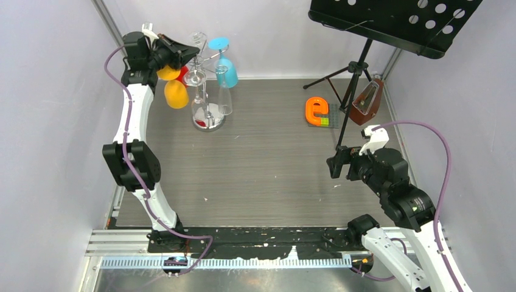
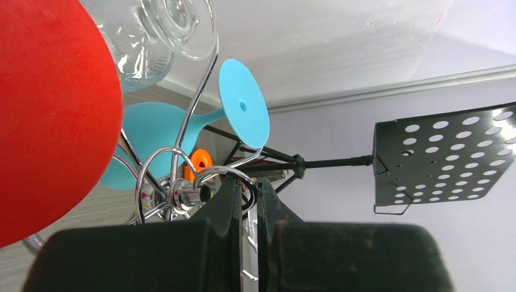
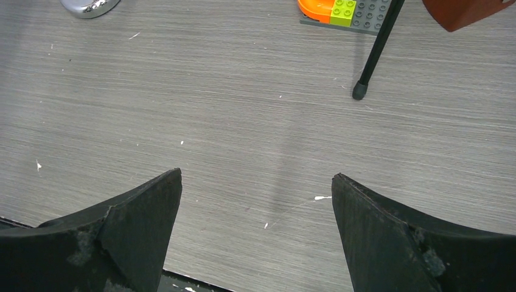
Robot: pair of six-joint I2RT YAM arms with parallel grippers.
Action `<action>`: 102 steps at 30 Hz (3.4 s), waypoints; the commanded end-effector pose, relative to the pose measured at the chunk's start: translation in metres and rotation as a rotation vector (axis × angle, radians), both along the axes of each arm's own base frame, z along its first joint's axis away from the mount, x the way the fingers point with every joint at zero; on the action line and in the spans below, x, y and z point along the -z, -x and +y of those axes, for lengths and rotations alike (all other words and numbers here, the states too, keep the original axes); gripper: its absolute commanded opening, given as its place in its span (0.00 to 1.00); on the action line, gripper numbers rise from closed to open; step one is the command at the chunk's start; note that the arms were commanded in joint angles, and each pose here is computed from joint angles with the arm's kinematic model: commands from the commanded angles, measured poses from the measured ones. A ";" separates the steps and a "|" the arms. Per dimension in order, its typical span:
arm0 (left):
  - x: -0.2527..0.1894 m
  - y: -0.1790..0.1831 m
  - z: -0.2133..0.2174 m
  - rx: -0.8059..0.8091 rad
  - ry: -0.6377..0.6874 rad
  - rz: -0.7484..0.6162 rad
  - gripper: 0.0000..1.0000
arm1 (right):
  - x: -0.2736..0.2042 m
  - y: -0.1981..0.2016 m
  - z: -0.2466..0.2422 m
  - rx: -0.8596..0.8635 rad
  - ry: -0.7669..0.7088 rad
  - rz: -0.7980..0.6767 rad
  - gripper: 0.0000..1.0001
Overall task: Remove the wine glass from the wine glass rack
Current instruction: Pick up the wine rack from the center of the board, then place the wine rack at the center of the board.
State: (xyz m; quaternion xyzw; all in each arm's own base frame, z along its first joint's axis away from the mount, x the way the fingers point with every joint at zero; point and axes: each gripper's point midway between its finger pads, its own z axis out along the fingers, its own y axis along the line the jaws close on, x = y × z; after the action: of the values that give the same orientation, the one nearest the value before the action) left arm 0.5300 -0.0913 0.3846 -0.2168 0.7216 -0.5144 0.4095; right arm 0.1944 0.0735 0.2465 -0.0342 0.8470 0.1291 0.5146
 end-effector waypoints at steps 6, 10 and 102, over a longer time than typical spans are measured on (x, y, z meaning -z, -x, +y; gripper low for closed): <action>-0.070 0.025 -0.017 0.114 0.081 -0.227 0.00 | -0.011 0.001 0.002 0.001 -0.032 -0.029 1.00; -0.082 0.033 -0.019 0.130 0.079 -0.261 0.00 | -0.013 0.001 0.003 -0.002 -0.036 -0.031 1.00; -0.168 0.244 -0.147 0.535 0.176 -0.523 0.00 | -0.045 0.026 -0.007 0.006 -0.077 -0.081 1.00</action>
State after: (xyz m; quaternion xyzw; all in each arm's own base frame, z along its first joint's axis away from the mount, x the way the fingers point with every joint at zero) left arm 0.3666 -0.2479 0.4285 -0.0724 0.7018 -0.6585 0.2618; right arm 0.1711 0.0710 0.2679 -0.0235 0.8384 0.1561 0.5217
